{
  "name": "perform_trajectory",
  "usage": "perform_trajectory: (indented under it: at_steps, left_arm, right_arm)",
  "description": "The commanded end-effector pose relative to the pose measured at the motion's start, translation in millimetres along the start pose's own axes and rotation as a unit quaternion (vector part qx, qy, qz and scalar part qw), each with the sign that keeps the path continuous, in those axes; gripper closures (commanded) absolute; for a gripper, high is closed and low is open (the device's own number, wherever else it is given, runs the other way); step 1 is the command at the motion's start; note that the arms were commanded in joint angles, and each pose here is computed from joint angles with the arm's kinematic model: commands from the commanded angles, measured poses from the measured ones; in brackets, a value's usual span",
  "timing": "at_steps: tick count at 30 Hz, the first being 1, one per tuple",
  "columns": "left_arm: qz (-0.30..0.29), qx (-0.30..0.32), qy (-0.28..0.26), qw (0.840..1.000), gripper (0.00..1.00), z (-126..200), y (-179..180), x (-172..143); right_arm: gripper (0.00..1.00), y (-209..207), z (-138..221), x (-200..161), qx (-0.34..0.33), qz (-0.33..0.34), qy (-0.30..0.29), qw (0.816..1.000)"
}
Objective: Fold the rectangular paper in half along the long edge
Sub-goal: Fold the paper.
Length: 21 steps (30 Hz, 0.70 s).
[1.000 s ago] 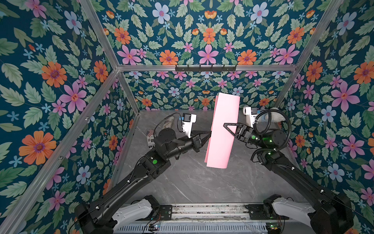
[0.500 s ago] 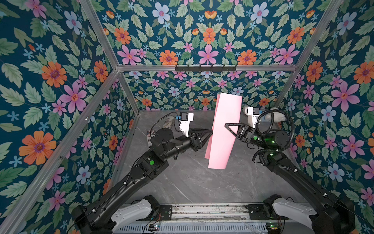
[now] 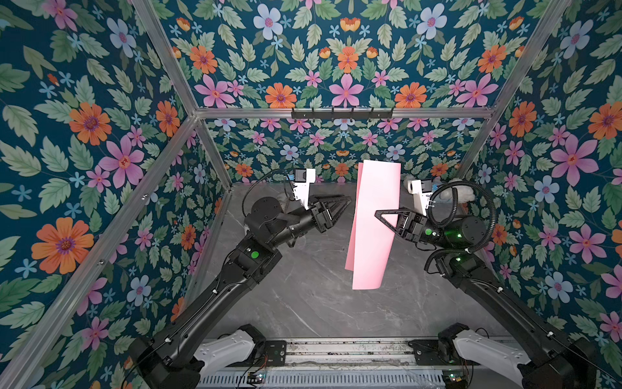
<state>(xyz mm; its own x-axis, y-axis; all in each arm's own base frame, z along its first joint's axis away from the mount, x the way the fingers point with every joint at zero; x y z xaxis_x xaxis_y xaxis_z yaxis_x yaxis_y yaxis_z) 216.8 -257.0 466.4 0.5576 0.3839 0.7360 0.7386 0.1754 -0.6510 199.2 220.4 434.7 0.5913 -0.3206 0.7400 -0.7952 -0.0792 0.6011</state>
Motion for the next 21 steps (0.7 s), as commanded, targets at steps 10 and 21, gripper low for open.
perform_trajectory:
  at_steps: [10, 21]
  left_arm:
    - [0.023, -0.076, 0.012, 0.997, 0.56, -5, -26, -3]
    - [0.026, -0.053, 0.026, 0.998, 0.56, -10, -16, -14]
  right_arm:
    - [0.85, -6, -2, 8, -0.003, 0.008, -0.009, 1.000]
    - [0.85, -3, -7, 16, 0.007, 0.014, -0.010, 1.000]
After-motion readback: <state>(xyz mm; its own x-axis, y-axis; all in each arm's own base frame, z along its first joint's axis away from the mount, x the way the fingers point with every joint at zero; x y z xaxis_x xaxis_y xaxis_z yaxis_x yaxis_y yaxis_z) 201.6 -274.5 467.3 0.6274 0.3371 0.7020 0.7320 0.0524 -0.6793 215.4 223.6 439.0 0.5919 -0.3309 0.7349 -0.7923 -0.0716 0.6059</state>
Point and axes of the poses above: each gripper's point midway between its finger pads, its own z axis back along the fingers, its own y axis along the line the jaws close on, x = y × z, the point moved 4 cm from there along z, back along the fingers, and after that the axes turned 4 degrees about z, right-handed, at the moved point
